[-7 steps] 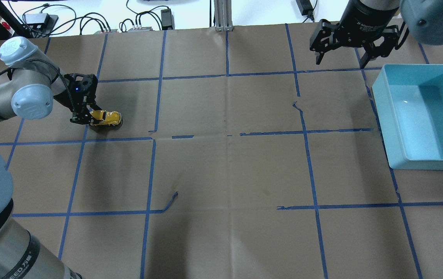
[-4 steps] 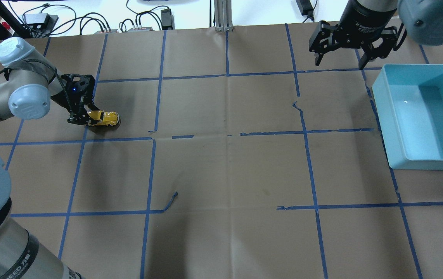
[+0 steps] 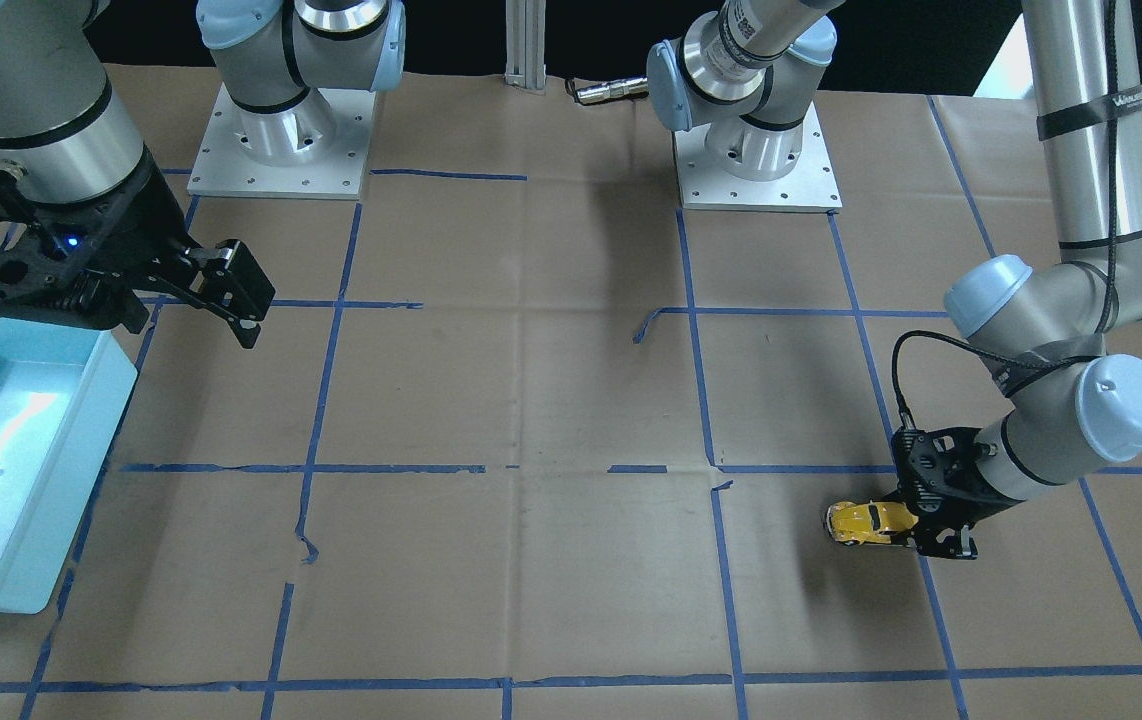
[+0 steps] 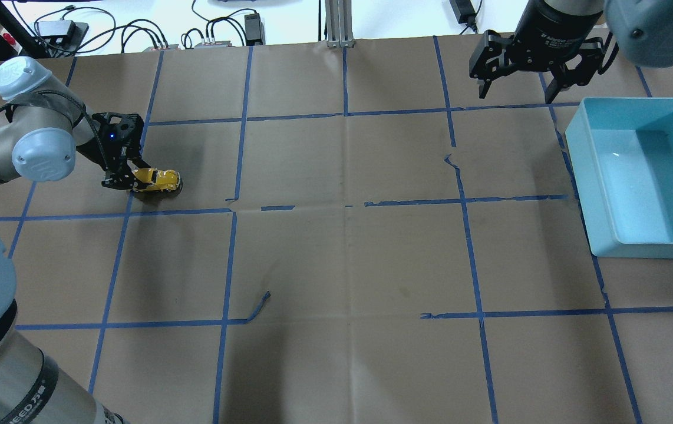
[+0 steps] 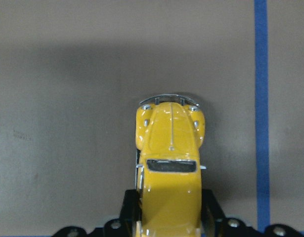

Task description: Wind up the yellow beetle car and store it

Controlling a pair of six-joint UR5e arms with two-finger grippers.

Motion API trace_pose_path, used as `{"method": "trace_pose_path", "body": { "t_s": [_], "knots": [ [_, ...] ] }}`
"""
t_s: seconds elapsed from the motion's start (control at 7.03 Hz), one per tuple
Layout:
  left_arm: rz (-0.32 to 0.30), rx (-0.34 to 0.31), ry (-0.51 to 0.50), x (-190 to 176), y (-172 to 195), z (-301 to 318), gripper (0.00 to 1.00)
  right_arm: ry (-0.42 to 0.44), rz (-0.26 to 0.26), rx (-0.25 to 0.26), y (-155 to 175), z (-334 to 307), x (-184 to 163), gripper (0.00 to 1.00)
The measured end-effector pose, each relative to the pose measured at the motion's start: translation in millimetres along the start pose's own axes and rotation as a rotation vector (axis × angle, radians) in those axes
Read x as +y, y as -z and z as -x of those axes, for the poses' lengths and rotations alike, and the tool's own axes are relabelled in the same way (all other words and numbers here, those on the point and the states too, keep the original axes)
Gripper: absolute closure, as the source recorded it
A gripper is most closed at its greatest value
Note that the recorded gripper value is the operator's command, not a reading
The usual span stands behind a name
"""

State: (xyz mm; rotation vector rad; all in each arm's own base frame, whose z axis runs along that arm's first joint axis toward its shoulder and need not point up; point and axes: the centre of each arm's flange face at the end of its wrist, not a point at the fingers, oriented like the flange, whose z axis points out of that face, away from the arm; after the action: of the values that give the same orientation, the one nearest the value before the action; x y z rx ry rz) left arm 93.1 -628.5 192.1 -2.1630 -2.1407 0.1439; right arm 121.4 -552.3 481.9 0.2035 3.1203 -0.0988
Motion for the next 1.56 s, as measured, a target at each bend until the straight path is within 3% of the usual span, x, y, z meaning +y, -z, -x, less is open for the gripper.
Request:
{"method": "trace_pose_path", "body": {
  "t_s": [1.42,1.56],
  "knots": [
    [0.0,-0.003,0.001,13,2,-3,1.0,0.031,0.004,-0.01,-2,2,0,0.0],
    [0.0,-0.002,0.001,13,2,-3,0.8,0.031,0.002,-0.01,-2,1,0,0.0]
  ]
}}
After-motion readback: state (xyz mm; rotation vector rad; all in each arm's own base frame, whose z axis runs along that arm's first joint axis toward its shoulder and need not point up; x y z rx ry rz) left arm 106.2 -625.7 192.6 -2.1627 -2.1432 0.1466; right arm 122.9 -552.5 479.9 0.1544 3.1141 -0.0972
